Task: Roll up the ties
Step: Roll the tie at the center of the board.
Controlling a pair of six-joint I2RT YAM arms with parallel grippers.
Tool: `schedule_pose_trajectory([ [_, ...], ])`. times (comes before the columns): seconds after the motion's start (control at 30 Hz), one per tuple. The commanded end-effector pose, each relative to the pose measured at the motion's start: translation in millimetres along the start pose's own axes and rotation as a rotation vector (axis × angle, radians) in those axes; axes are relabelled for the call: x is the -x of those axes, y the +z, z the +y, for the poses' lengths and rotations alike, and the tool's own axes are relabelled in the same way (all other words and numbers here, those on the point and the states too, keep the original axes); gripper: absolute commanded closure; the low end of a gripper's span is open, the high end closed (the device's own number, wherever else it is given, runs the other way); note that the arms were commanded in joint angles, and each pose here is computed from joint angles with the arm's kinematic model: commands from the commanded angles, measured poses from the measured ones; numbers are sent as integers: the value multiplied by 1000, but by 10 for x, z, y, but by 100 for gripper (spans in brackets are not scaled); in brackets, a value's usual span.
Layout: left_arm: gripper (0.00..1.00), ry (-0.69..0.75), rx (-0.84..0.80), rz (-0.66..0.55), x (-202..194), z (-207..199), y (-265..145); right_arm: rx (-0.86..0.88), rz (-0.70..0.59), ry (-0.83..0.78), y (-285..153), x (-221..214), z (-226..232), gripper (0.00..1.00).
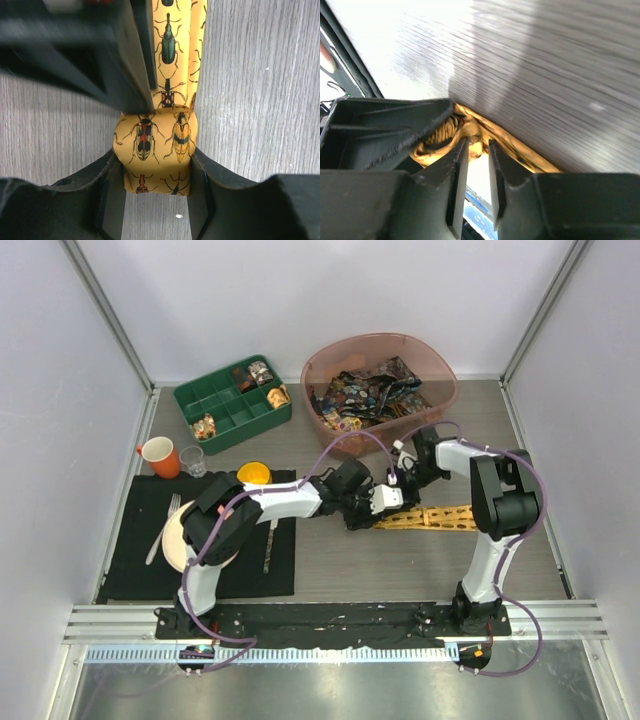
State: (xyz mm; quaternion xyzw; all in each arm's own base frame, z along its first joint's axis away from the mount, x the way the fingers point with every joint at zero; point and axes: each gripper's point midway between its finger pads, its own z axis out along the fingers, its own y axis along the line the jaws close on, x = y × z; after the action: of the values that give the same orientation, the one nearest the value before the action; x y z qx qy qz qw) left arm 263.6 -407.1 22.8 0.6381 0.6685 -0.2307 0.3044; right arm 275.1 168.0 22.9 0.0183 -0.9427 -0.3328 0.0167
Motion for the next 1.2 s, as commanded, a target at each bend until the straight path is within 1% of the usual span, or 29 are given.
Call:
schedule_pose_trajectory([
  [0.0, 94, -50, -66, 332, -951, -239, -52, 72, -62, -42, -332, 72, 184, 67],
  [0.17, 94, -43, -77, 334, -936, -235, -33, 191, -57, 12, -320, -5, 382, 57],
  [0.3, 93, -27, -91, 334, -934, -253, -21, 214, -64, 6, -270, -17, 452, 55],
  [0.37, 92, -29, -92, 329, -927, -253, -22, 213, -47, 10, -221, -61, 448, 55],
  [0.47, 90, -30, -99, 329, -922, -266, -19, 199, -27, 8, -150, -116, 404, 56],
  [0.5, 90, -32, -102, 328, -926, -269, -16, 192, -23, 6, -134, -134, 384, 57],
  [0.53, 89, -35, -102, 326, -919, -269, -15, 180, -21, -1, -116, -144, 354, 66],
  [0.6, 89, -38, -109, 323, -915, -285, -17, 145, -9, 6, -69, -185, 251, 77],
  [0.63, 88, -42, -107, 322, -911, -278, -19, 124, -5, 4, -48, -194, 206, 92],
  [0.67, 86, -42, -104, 312, -881, -269, -20, 91, -6, -3, -29, -196, 129, 97],
  [0.7, 79, -45, -105, 307, -873, -273, -19, 63, 0, -1, -5, -209, 62, 99],
  [0.77, 68, -67, -113, 281, -828, -281, -35, 17, 3, 5, 21, -216, -48, 99],
  [0.8, 54, -71, -107, 262, -804, -255, -35, -33, 4, 13, 49, -209, -166, 99],
  [0.87, 44, -97, -106, 215, -712, -216, -59, -78, 2, 25, 62, -198, -278, 99],
  [0.9, 36, -101, -104, 184, -660, -199, -54, -113, 2, 38, 66, -194, -371, 99],
  [0.97, 32, -121, -101, 134, -574, -143, -65, -137, 1, 48, 65, -178, -427, 99],
  [1.0, 22, -115, -88, 86, -477, -93, -77, -152, 1, 53, 62, -172, -463, 99],
  [1.1, 18, -118, -77, -2, -341, -26, -113, -180, 6, 73, 64, -167, -552, 99],
  [1.13, 17, -96, -59, -58, -223, 36, -109, -196, 7, 82, 64, -161, -603, 99],
  [1.17, 15, -100, -71, -80, -233, 13, -120, -205, 13, 86, 65, -169, -627, 99],
])
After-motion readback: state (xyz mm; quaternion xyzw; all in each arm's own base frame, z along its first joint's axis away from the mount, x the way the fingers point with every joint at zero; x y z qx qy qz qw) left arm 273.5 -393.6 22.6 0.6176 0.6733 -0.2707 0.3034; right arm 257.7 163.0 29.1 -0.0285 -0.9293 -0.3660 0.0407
